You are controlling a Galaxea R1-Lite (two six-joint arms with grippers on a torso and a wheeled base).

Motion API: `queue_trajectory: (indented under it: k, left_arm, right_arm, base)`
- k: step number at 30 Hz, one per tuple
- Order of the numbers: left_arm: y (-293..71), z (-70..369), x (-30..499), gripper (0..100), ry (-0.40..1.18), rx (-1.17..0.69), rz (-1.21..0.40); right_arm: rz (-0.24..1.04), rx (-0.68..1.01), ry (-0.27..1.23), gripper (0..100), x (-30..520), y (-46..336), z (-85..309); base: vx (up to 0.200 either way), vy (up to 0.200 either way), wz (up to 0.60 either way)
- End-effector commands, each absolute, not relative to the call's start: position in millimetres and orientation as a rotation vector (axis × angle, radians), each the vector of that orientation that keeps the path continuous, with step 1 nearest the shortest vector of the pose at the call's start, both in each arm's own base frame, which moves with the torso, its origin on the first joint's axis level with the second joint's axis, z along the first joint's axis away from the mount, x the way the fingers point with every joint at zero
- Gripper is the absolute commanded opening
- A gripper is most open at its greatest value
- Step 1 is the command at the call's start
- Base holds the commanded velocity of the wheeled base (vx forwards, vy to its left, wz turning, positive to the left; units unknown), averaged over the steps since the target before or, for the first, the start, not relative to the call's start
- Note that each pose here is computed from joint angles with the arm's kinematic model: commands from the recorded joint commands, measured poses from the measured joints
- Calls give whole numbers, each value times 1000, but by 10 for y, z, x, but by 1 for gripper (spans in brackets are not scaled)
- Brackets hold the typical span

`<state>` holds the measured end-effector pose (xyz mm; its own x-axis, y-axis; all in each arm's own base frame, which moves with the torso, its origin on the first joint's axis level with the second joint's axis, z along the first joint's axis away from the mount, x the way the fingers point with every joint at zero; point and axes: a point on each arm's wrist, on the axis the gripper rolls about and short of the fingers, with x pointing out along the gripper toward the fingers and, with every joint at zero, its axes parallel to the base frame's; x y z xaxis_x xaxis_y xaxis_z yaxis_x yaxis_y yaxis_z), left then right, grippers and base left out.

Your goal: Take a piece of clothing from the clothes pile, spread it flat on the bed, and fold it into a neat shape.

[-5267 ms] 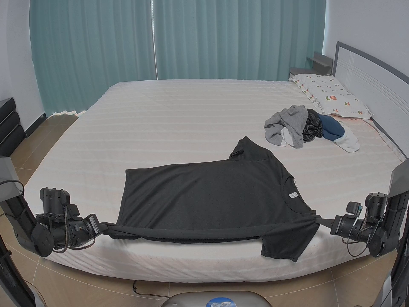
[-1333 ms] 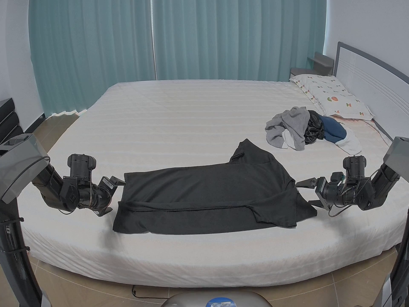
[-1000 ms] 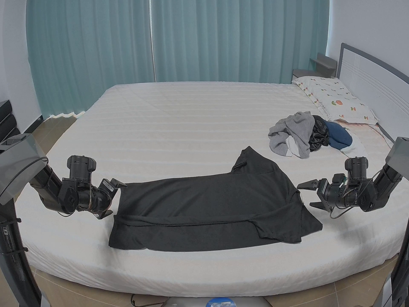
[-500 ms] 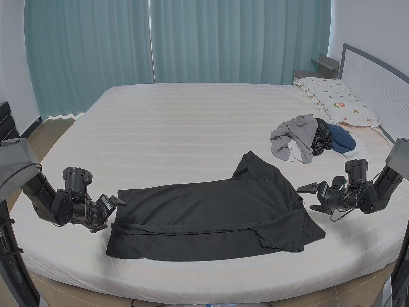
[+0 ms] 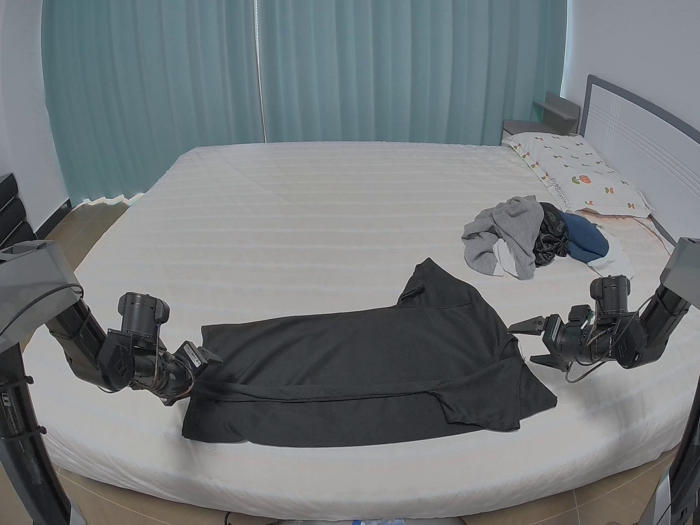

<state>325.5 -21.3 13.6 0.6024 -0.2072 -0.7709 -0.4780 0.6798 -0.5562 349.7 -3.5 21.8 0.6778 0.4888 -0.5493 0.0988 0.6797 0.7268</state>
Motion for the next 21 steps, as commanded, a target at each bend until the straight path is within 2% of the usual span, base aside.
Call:
queue_trajectory:
  k: [1, 10, 21]
  left_arm:
    - [-222, 87, 3299, 0, 945, -837, 183]
    - [-143, 259, 3427, 0, 857, -936, 215]
    - [-126, 248, 3414, 0, 858, -956, 234]
  right_arm:
    - [248, 812, 818, 100, 3500, -34, 201]
    - [255, 803, 809, 100, 3538, -25, 203]
    - [264, 794, 791, 100, 3684, -14, 166]
  base:
    - [0, 0, 0]
    - [0, 0, 0]
    - [0, 0, 0]
